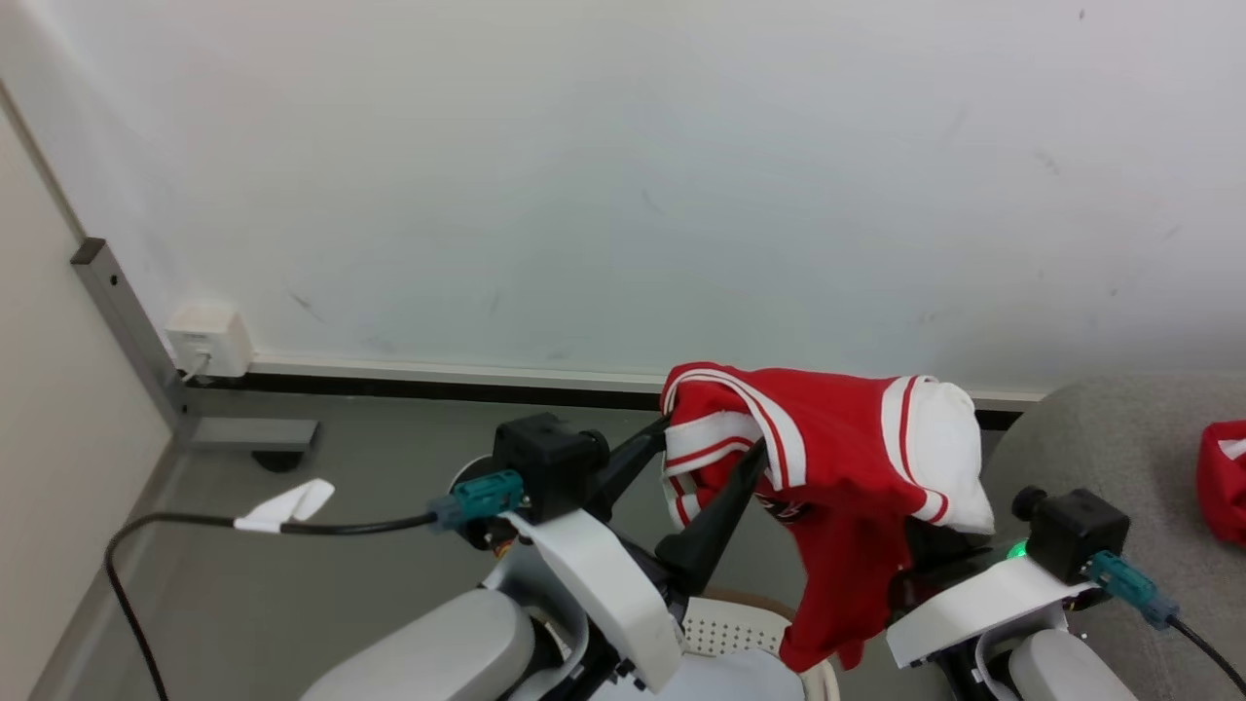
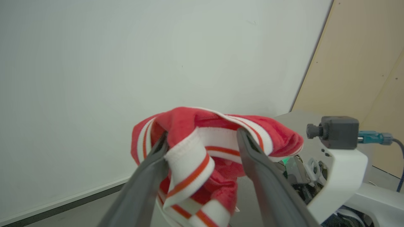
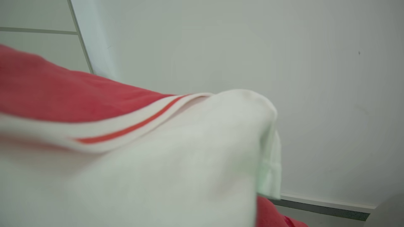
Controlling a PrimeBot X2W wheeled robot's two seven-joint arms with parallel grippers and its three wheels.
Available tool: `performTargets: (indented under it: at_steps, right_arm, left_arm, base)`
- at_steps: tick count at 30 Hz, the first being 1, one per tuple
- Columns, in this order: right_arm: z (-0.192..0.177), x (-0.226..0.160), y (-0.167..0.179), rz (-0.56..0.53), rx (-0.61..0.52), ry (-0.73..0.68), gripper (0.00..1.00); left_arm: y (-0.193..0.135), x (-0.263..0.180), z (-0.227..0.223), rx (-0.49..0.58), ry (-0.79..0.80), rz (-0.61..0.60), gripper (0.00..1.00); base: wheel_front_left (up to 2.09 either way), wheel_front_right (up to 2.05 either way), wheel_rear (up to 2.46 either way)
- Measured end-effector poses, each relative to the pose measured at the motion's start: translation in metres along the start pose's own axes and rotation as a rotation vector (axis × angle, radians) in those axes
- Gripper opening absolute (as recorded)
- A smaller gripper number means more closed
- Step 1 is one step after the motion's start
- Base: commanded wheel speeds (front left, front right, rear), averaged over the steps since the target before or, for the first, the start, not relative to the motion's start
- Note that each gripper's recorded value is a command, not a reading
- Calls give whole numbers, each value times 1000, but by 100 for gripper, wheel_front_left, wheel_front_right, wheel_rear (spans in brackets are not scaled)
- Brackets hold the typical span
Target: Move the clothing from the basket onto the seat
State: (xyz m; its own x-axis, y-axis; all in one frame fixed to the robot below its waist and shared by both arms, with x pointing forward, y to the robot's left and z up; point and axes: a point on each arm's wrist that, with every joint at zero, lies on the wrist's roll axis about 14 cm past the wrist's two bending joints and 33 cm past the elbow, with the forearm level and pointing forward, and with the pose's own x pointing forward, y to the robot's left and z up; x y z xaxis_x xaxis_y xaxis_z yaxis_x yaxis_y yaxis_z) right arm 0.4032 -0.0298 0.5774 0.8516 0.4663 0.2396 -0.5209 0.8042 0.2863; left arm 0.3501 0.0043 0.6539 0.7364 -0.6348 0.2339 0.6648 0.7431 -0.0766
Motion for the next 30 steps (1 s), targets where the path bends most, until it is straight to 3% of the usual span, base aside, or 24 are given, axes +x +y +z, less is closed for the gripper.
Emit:
performTargets:
  at_steps: [14, 24, 30]
  right_arm:
    - [73, -47, -91, -268, -54, -174, 0]
    - [142, -119, -151, -508, -155, -316, 0]
    - [159, -168, -170, -642, -223, -322, 0]
  left_arm:
    - [-71, 24, -56, -75, 85, -262, 100]
    - [-119, 45, -82, -110, 112, -453, 100]
    - [-139, 58, -89, -119, 111, -538, 100]
  base:
    - [0, 0, 0]
    - [0, 0, 0]
    - [0, 0, 0]
